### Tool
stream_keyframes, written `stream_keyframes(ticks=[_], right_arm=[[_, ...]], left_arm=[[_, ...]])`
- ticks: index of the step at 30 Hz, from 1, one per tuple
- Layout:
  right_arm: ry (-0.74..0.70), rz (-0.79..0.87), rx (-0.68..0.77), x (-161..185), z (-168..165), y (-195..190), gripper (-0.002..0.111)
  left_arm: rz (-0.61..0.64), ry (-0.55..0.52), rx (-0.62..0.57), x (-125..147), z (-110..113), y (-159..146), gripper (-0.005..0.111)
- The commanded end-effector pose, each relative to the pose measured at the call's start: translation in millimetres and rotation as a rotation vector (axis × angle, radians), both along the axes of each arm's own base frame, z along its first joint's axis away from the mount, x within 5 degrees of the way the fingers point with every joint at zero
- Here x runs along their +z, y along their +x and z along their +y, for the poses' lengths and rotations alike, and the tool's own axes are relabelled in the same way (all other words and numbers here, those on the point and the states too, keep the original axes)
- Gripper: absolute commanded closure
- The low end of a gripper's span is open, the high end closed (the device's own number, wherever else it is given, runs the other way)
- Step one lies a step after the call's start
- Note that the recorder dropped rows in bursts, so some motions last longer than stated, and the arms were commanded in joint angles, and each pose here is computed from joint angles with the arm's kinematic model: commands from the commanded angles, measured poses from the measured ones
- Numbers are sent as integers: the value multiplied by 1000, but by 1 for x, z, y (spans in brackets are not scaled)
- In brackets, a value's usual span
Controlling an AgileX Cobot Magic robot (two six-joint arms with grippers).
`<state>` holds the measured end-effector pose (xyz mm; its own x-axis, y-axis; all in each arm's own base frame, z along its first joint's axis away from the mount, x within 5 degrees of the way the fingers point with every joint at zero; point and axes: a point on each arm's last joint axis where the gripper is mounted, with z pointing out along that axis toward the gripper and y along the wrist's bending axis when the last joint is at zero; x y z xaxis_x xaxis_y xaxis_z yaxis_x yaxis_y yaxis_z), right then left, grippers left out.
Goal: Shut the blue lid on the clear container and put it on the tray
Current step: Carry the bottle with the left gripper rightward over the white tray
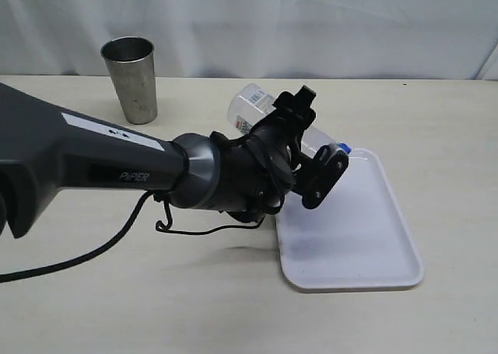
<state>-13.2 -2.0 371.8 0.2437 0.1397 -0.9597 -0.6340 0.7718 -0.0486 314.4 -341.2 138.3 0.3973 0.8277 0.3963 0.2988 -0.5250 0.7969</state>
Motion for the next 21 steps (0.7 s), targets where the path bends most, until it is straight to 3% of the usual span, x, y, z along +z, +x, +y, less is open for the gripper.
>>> stream_keyframes(ticks=[1,16,21], right_arm=[[1,3,-7,-1,0,0,103],[-10,12,-6,-2,0,0,103],[-10,12,-6,-2,0,0,103]], left_arm=[[-52,48,-9,7,-5,-4,107],[-63,69,-41,7,-14,-14,107],[-17,-31,-25,6,-16,-16,107]])
